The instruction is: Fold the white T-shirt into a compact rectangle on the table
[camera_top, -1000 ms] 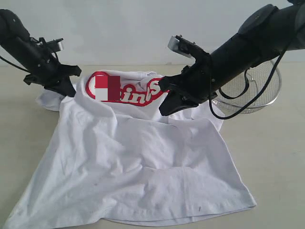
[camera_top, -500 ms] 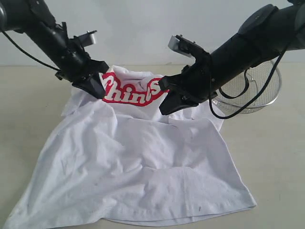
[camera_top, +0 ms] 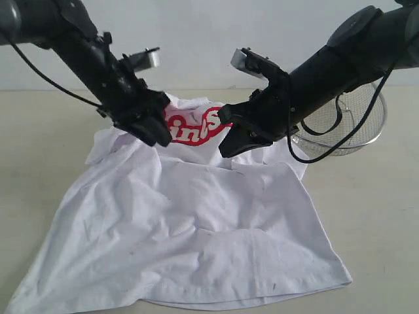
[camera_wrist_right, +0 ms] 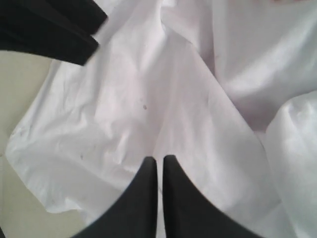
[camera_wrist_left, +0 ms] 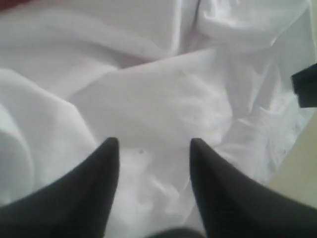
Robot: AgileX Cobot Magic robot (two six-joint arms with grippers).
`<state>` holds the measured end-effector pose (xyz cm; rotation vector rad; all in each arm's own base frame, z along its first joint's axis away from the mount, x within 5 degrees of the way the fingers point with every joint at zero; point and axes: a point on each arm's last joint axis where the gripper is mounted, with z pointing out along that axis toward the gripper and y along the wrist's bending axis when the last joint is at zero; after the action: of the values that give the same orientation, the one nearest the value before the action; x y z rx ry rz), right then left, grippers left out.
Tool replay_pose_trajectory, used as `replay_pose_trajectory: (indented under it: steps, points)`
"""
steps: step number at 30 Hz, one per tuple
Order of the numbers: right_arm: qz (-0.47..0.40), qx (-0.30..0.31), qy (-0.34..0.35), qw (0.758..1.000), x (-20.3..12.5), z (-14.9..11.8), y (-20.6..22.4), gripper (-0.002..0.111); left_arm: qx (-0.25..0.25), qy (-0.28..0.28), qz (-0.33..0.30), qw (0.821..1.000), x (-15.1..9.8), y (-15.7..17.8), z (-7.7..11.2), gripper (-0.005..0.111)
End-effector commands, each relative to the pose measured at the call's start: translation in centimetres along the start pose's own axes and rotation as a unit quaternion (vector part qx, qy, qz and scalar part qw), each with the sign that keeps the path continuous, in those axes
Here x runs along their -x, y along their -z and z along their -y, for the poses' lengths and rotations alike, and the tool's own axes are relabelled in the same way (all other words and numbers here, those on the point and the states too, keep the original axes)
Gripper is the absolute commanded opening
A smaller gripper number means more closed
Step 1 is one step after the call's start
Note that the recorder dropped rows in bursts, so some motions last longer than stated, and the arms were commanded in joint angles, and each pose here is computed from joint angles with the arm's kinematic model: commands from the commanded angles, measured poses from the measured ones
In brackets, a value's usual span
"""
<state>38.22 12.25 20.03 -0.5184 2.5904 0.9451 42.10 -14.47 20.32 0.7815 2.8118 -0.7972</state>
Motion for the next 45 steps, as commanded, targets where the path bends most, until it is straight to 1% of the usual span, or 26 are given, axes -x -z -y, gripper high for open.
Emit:
replay_pose_trajectory:
  steps: [1, 4, 6, 8, 10, 12, 16, 18, 20, 24, 27, 29, 32, 37, 38, 41, 43, 45]
  points:
    - [-0.001, 0.003, 0.005, 1.0, 0.1, 0.0, 0.4, 0.0, 0.037, 0.032, 0.092, 0.995, 0.1, 5.8, -0.9, 0.06]
    - [-0.004, 0.005, 0.005, 1.0, 0.1, 0.0, 0.4, 0.0, 0.06, 0.069, 0.136, 0.986, -0.5, 8.6, -2.9, 0.057]
    - [-0.005, 0.007, 0.005, 1.0, 0.0, 0.0, 0.4, 0.0, 0.072, 0.102, 0.155, 0.98, -1.2, 9.9, -5.0, 0.056]
    - [-0.005, 0.007, 0.005, 1.0, 0.0, 0.0, 0.4, 0.0, 0.082, 0.142, 0.166, 0.972, -1.7, 10.1, -7.3, 0.056]
    - [-0.005, 0.007, 0.006, 1.0, 0.0, 0.0, 0.4, 0.0, 0.087, 0.17, 0.166, 0.967, -2.3, 9.6, -9.6, 0.056]
    - [-0.005, 0.007, 0.006, 1.0, 0.0, 0.0, 0.4, 0.0, 0.068, 0.202, 0.162, 0.963, -2.6, 8.4, -11.3, 0.056]
    - [-0.004, 0.005, 0.006, 1.0, 0.1, 0.0, 0.4, 0.0, 0.008, 0.239, 0.132, 0.962, -3.0, 5.6, -12.7, 0.056]
    - [-0.004, 0.005, 0.006, 1.0, 0.1, 0.0, 0.4, 0.0, -0.003, 0.243, 0.122, 0.962, -3.1, 4.6, -13.2, 0.056]
    - [-0.005, 0.007, 0.006, 1.0, 0.0, 0.0, 0.4, 0.0, 0.001, 0.245, 0.124, 0.961, -3.2, 4.4, -13.6, 0.056]
    - [-0.005, 0.007, 0.006, 1.0, 0.0, 0.0, 0.4, 0.0, -0.005, 0.247, 0.13, 0.96, -2.9, 4.2, -13.4, 0.056]
    - [-0.003, 0.005, 0.006, 1.0, 0.1, 0.0, 0.4, 0.0, -0.009, 0.24, 0.122, 0.963, -2.5, 3.5, -12.7, 0.056]
    - [-0.002, 0.004, 0.006, 1.0, 0.1, 0.0, 0.4, 0.0, -0.012, 0.226, 0.114, 0.967, -2.1, 2.7, -11.8, 0.054]
    - [-0.001, 0.003, 0.006, 1.0, 0.1, 0.0, 0.4, 0.0, -0.012, 0.203, 0.105, 0.973, -1.4, 1.5, -10.8, 0.044]
    - [-0.001, 0.003, 0.006, 1.0, 0.1, 0.0, 0.4, 0.0, -0.012, 0.172, 0.107, 0.979, -0.6, 0.2, -9.6, 0.01]
    - [-0.001, 0.003, 0.006, 1.0, 0.1, 0.0, 0.4, 0.0, -0.015, 0.166, 0.11, 0.98, -0.5, 0.1, -9.4, 0.005]
    - [-0.001, 0.003, 0.006, 1.0, 0.1, 0.0, 0.4, 0.0, -0.032, 0.141, 0.121, 0.982, 0.2, -0.2, -8.1, 0.005]
    - [-0.001, 0.003, 0.006, 1.0, 0.1, 0.0, 0.4, 0.0, -0.043, 0.12, 0.129, 0.983, 0.7, 0.0, -7.0, 0.005]
    - [-0.001, 0.003, 0.006, 1.0, 0.1, 0.0, 0.4, 0.0, -0.05, 0.094, 0.122, 0.987, 1.0, -0.3, -5.5, 0.005]
